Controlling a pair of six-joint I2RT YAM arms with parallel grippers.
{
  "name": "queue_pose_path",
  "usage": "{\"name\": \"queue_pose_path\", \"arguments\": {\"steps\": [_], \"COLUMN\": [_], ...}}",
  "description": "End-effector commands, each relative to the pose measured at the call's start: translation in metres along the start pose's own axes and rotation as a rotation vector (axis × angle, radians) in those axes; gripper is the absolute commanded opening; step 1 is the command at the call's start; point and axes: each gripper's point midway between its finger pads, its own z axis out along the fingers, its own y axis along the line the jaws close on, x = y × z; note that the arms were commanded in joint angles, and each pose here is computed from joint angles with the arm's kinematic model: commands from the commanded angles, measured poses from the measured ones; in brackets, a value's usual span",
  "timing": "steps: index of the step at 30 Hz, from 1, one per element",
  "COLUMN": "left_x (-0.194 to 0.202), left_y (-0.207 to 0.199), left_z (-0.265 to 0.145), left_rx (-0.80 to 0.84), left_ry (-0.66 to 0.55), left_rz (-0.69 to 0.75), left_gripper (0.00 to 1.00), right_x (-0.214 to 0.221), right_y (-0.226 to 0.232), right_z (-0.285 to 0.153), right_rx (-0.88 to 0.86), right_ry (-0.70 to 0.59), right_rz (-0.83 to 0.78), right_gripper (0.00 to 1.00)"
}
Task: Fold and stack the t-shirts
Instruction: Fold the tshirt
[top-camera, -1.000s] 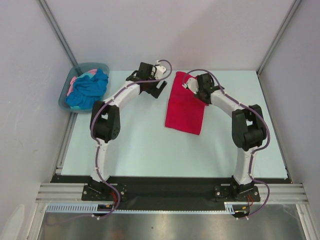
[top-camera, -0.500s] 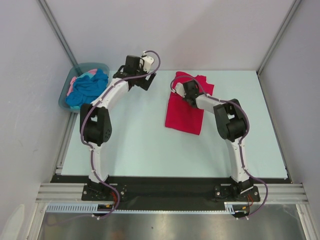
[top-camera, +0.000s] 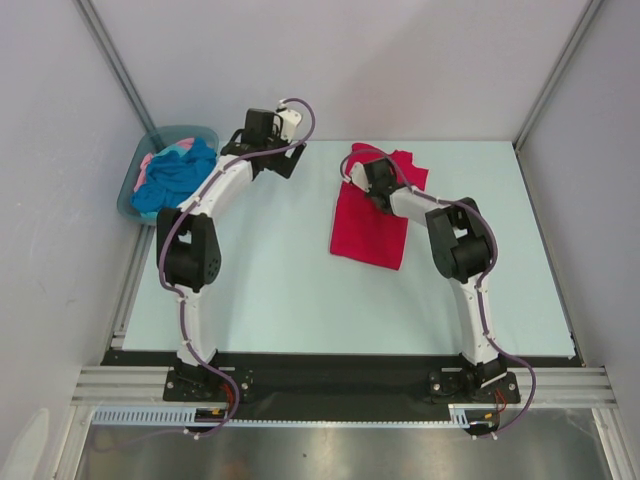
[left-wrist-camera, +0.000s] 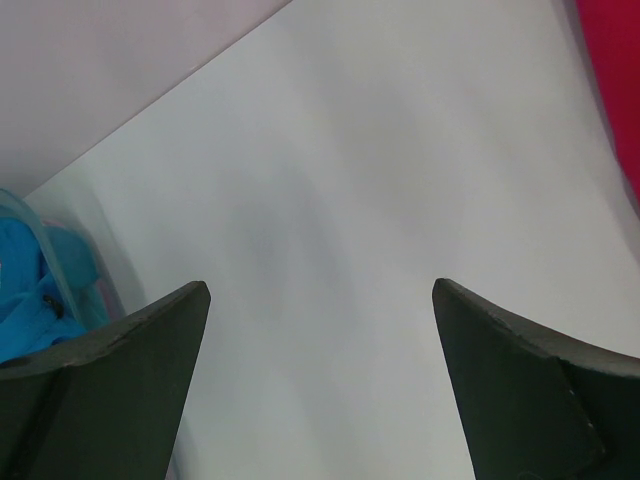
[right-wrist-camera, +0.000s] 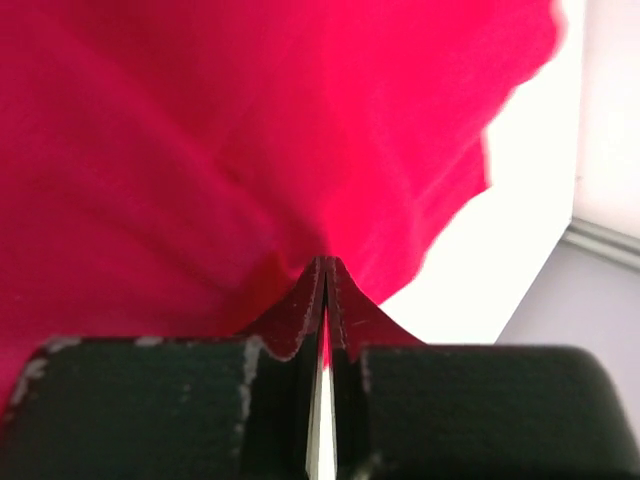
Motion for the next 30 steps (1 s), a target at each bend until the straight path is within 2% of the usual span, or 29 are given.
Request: {"name": "queue_pose_path", "arguments": {"steps": [1,2,3,5,6,9,10,12,13,15,17,18,21,27,30], "left_x": [-0.038,-0.039,-0.039,-0.038,-0.039,-0.037,-0.039,-0.039,-0.040,-0.041,-0.044,-0.035,-0.037,-0.054,-0.054], "left_y": [0.024,0.024,0.027,0.029,0.032,0.039,0.042,0.049,0.051,0.058,0.061,0.060,0.051,0.051,0.053], "left_z": [-0.031,-0.031,-0.033,-0.033,-0.035,-0.037,-0.040,-0.042,-0.044,-0.052,-0.065,-0.066,-0.075,-0.077,-0.075], "left_rx": [-0.066,-0.066,-0.071,-0.073,-0.078,-0.086,-0.091,-0.100,-0.104,-0.116,-0.115,-0.113,-0.062,-0.022,-0.025], "left_ry": [-0.110,-0.112,-0.115,-0.113,-0.116,-0.118,-0.122,-0.127,-0.131,-0.138,-0.155,-0.138,-0.155,-0.159,-0.142], "left_rz": [-0.011,-0.014,-0.016,-0.022,-0.023,-0.031,-0.033,-0.038,-0.041,-0.054,-0.068,-0.074,-0.053,-0.023,-0.015], "left_gripper": [1.00,1.00,1.00,1.00,1.00,1.00,1.00,1.00,1.00,1.00,1.00,1.00,1.00,1.00,1.00], "right_x": [-0.046,-0.043,-0.050,-0.066,-0.066,-0.076,-0.070,-0.067,-0.058,-0.053,-0.062,-0.065,-0.081,-0.107,-0.116], "right_y": [-0.062,-0.054,-0.053,-0.049,-0.031,-0.006,0.029,0.047,0.073,0.087,0.088,0.086,0.062,0.008,-0.002], "right_z": [-0.045,-0.049,-0.063,-0.092,-0.104,-0.146,-0.154,-0.174,-0.177,-0.179,-0.183,-0.187,-0.194,-0.195,-0.204], "right_rx": [0.078,0.035,-0.008,-0.088,-0.151,-0.250,-0.312,-0.337,-0.374,-0.390,-0.390,-0.392,-0.322,-0.151,-0.140], "right_ry": [-0.103,-0.091,-0.099,-0.168,-0.168,-0.262,-0.262,-0.297,-0.287,-0.273,-0.281,-0.286,-0.320,-0.356,-0.381], "right_rz": [0.108,0.106,0.100,0.109,0.078,0.000,-0.061,-0.124,-0.165,-0.191,-0.179,-0.179,-0.141,-0.090,-0.109], "right_gripper": [0.14,0.26,0.45,0.55,0.60,0.63,0.63,0.63,0.63,0.67,0.77,0.87,1.00,1.00,1.00]}}
